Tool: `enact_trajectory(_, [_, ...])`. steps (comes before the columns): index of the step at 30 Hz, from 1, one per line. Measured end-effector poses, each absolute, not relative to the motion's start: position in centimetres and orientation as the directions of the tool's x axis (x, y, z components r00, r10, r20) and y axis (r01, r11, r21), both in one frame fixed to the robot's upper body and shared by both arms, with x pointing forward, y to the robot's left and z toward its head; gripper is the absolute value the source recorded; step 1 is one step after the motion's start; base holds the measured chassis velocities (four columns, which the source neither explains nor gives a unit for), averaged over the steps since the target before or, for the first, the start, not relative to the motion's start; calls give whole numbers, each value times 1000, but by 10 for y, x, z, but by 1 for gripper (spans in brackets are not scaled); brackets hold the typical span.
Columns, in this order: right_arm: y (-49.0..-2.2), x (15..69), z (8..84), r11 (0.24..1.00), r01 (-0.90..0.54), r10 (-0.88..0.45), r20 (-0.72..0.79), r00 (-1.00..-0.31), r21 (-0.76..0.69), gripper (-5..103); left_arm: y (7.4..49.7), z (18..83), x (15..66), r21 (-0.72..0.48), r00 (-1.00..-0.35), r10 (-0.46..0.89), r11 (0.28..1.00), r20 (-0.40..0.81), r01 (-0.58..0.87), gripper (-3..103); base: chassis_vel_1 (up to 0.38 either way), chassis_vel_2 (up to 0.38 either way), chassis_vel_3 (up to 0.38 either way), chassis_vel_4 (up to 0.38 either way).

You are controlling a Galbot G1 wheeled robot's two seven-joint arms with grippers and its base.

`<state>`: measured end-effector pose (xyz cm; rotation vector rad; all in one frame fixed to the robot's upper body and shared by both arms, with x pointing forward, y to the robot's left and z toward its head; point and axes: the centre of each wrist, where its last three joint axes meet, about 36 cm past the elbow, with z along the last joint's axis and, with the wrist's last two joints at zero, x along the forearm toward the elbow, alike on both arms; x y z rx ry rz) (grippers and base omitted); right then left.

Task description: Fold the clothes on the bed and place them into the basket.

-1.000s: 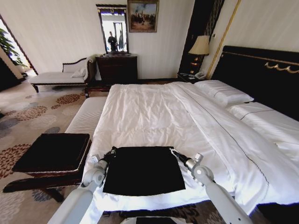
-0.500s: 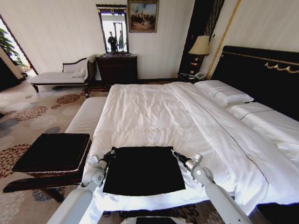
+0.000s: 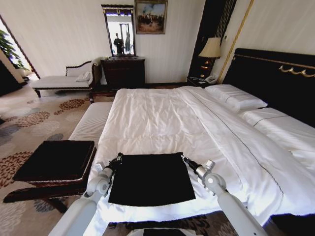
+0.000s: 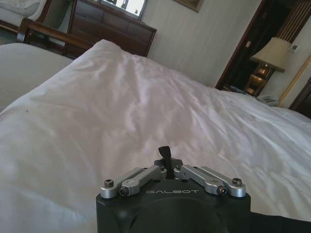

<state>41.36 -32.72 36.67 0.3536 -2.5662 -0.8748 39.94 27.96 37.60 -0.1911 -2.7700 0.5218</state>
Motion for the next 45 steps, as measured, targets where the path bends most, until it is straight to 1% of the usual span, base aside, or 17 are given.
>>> enact_trajectory(3, [-326, 407, 399, 799, -166, -359, 237, -903, 578, 0, 279, 410, 401, -376, -959, 205, 919, 195, 120, 1, 0, 0, 0, 0])
enact_trajectory(4, [-326, 407, 399, 799, -166, -359, 237, -903, 578, 0, 279, 410, 401, -376, -959, 205, 919, 195, 120, 1, 0, 0, 0, 0])
enact_trajectory(6, [-326, 404, 418, 826, -200, -353, 207, -912, 527, 0, 278, 435, 404, -370, -968, 210, 917, 134, 148, 1, 0, 0, 0, 0])
enact_trajectory(8, [-324, 402, 434, 834, -226, -355, 176, -918, 503, 0, 277, 452, 406, -365, -973, 211, 917, 95, 163, 1, 0, 0, 0, 0])
enact_trajectory(9, [-324, 402, 434, 834, -226, -355, 176, -918, 503, 0, 277, 452, 406, -365, -973, 211, 917, 95, 163, 1, 0, 0, 0, 0])
enact_trajectory(11, [-319, 398, 461, 840, -272, -367, 123, -922, 470, 0, 276, 481, 406, -355, -975, 221, 915, 37, 194, 1, 0, 0, 0, 0])
enact_trajectory(19, [-319, 403, 512, 850, -333, -371, 15, -928, 408, 0, 275, 526, 398, -314, -965, 256, 913, -57, 261, 1, 0, 0, 0, 0])
enact_trajectory(29, [-323, 400, 538, 846, -356, -373, -37, -927, 398, 0, 278, 542, 393, -297, -965, 247, 919, -84, 261, 1, 0, 0, 0, 0])
enact_trajectory(36, [-323, 391, 540, 846, -351, -371, -30, -928, 401, 0, 277, 540, 382, -303, -967, 246, 918, -75, 256, 1, 0, 0, 0, 0])
enact_trajectory(39, [-321, 381, 540, 840, -352, -377, -22, -926, 413, 0, 274, 536, 368, -314, -967, 246, 915, -61, 253, 1, 0, 0, 0, 0])
enact_trajectory(41, [-320, 367, 539, 837, -347, -381, -5, -925, 422, 0, 270, 529, 348, -329, -970, 239, 913, -43, 239, 1, 0, 0, 0, 0])
enact_trajectory(42, [-320, 367, 539, 837, -347, -381, -5, -925, 422, 0, 270, 529, 348, -329, -970, 239, 913, -43, 239, 1, 0, 0, 0, 0])
enact_trajectory(44, [-319, 355, 539, 837, -342, -381, 6, -925, 428, 0, 270, 526, 333, -337, -975, 222, 916, -28, 218, 1, 0, 0, 0, 0])
enact_trajectory(45, [-320, 341, 542, 843, -332, -375, 20, -927, 423, 0, 269, 528, 314, -333, -981, 196, 924, -4, 186, 1, 0, 0, 0, 0])
